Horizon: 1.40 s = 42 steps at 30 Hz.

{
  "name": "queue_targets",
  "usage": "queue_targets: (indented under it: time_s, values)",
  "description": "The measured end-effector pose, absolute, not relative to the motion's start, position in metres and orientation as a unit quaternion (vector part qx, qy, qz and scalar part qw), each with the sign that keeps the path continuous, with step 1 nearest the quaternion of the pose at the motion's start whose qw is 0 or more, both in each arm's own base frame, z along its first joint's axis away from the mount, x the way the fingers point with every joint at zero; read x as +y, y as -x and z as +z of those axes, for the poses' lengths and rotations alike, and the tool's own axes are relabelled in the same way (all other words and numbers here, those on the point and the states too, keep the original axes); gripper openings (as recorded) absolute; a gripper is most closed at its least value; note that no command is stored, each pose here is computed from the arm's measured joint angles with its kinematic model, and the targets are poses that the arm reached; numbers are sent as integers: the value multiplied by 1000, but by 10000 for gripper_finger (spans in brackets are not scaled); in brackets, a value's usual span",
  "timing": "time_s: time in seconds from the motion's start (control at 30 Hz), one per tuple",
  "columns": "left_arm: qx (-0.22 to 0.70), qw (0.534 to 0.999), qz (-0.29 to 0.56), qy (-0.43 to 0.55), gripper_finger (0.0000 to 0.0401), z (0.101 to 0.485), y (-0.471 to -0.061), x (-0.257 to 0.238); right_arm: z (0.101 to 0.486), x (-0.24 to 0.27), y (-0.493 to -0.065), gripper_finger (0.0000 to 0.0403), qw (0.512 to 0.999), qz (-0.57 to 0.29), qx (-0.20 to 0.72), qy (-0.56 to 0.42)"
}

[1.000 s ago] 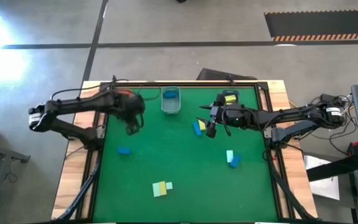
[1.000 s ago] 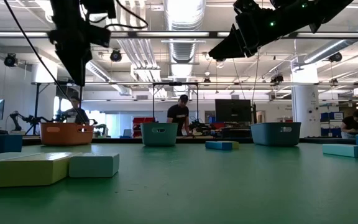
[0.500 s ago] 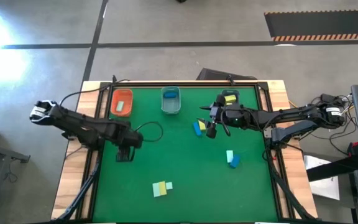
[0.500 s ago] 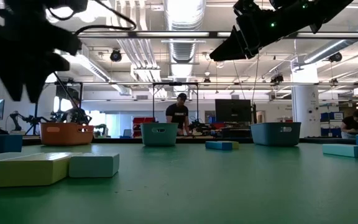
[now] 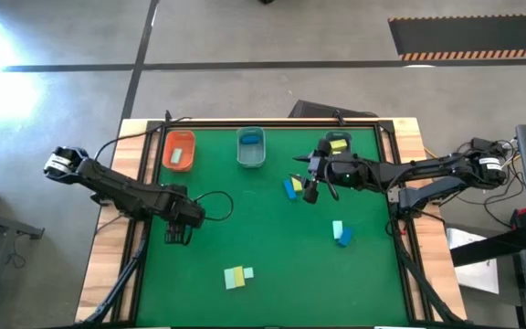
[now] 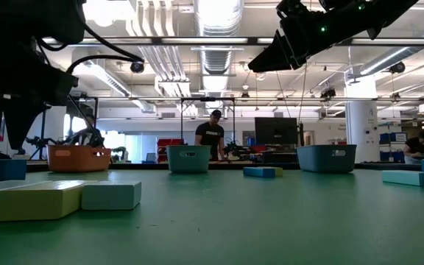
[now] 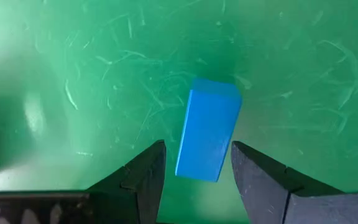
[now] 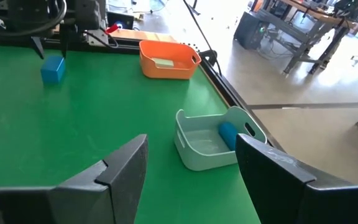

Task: Sort & place blocks by color
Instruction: Put the blue block into the blue bin

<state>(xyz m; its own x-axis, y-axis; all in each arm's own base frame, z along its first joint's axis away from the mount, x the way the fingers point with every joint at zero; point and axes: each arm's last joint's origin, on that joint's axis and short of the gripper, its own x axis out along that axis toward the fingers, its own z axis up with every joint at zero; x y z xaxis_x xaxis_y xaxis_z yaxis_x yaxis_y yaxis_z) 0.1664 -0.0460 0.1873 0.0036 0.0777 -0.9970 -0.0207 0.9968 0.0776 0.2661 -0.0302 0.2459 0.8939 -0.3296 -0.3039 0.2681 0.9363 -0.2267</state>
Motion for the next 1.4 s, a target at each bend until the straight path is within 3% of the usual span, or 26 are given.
queue_targets:
  time_s: [0.3,0.6,0.87,1.0,1.23,1.4]
  values:
    - [704,710,0,-5,168,186,-168,-48,246,-30,-266,233,969,-154,171,91]
    - [716,698,-11,-31,218,179,-171,-49,246,-30,-266,233,969,-154,172,90]
    - [734,678,0,-40,220,160,-175,-50,245,-30,-266,233,968,-153,178,91]
    - [746,664,3,-43,198,154,-177,-50,245,-30,-266,233,968,-153,178,91]
    - [755,655,6,-45,117,150,-179,-51,245,-30,-266,233,968,-153,178,91]
    - [746,663,22,-53,116,153,-181,-50,245,-30,-266,233,969,-145,178,89]
